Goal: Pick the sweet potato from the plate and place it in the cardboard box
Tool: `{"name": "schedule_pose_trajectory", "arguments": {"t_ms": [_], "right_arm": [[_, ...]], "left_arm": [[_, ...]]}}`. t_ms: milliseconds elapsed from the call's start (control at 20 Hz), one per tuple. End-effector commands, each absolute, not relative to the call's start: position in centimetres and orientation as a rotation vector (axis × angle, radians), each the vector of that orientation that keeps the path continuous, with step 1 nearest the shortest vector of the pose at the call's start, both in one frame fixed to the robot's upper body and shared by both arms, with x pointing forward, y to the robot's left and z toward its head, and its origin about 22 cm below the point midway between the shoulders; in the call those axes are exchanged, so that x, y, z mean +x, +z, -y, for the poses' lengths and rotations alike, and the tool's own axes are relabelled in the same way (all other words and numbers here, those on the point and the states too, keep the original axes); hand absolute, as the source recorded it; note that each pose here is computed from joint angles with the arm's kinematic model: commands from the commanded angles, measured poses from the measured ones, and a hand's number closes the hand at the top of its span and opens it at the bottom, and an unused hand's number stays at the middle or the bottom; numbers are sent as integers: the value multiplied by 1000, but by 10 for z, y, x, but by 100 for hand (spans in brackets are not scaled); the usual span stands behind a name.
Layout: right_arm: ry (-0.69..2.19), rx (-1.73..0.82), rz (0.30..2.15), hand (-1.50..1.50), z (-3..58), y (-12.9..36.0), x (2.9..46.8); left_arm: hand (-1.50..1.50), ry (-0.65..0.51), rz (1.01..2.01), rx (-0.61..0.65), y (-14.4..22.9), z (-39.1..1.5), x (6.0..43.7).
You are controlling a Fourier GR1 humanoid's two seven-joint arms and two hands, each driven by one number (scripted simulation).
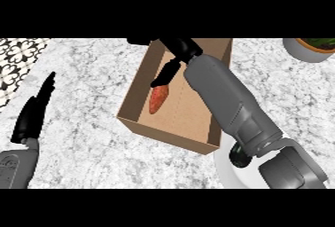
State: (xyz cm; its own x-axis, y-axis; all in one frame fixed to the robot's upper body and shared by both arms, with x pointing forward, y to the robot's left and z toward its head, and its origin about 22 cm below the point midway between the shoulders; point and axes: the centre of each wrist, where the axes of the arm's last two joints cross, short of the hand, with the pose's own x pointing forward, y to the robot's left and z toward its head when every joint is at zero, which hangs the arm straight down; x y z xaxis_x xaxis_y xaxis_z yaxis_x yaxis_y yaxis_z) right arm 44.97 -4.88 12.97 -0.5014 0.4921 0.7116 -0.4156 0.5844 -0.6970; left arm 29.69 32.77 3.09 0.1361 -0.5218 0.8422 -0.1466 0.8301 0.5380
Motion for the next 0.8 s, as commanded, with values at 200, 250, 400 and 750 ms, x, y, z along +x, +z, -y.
{"name": "schedule_pose_trajectory", "arguments": {"t_ms": [200,250,400,750], "right_arm": [[779,68,1924,-150,53,136,453],[756,109,1930,-150,52,137,453],[672,150,1937,-150,74,142,462],[549,157,1923,-150,156,160,480]], "left_arm": [[0,-273,1419,580,15,-339,291],[0,-267,1398,609,24,-347,294],[0,-259,1406,606,28,-338,293],[0,-249,1418,618,25,-338,286]]}}
